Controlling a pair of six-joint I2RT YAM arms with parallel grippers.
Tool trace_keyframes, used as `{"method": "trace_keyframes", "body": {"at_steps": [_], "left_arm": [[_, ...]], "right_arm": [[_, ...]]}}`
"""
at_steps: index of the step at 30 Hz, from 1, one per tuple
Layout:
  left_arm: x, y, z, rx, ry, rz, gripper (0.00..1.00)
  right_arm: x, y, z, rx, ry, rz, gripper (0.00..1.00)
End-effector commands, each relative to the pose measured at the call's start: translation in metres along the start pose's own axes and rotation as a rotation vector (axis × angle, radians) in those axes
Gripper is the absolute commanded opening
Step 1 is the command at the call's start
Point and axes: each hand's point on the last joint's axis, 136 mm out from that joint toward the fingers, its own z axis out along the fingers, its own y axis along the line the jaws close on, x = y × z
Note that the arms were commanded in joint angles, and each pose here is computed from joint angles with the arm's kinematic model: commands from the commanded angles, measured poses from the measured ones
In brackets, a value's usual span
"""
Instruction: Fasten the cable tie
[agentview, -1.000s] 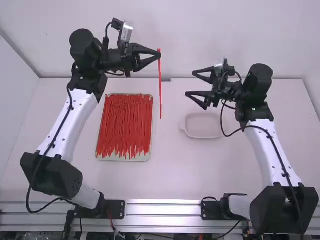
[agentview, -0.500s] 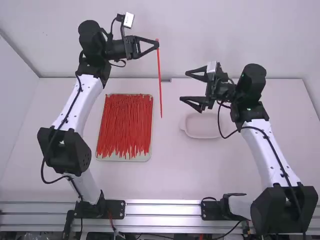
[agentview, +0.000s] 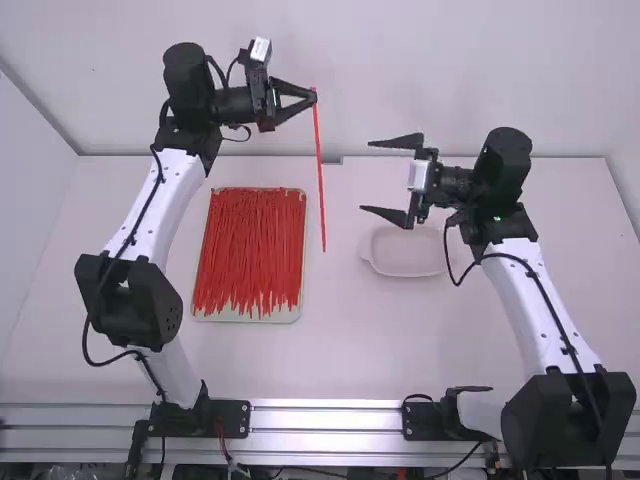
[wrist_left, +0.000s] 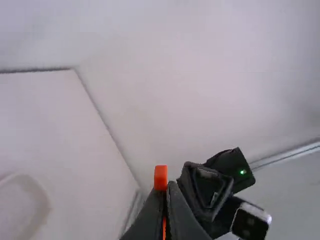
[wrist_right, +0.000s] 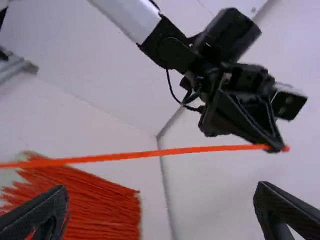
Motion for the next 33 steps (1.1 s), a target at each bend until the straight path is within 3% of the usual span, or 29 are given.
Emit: {"method": "trace_keyframes", "body": {"at_steps": [1,9,17,24,33], "left_arm": [[-0.002,-0.009,0.001,0.01,0.007,-0.069,0.03],[0.005,-0.011,0.001,0.019,0.051,-0.271,0.03],[0.014,0.003,0.001,-0.015,0.068,-0.407,0.03],[0.017,0.01,-0.001,-0.034,0.068,-0.468,0.03],[0.018,0.01,0.002,-0.036,0.067,-0.463,0.03]], "right_arm": [[-0.008,-0.005,0.0,-0.004,-0.015,-0.215,0.99],[-0.015,0.002,0.011,-0.024,-0.047,-0.44,0.98],[-0.033,0.021,0.039,-0.079,-0.134,-0.493,1.0],[-0.04,0.028,0.047,-0.098,-0.165,-0.492,0.73],[-0.047,0.034,0.047,-0.126,-0.214,-0.495,0.5]]}}
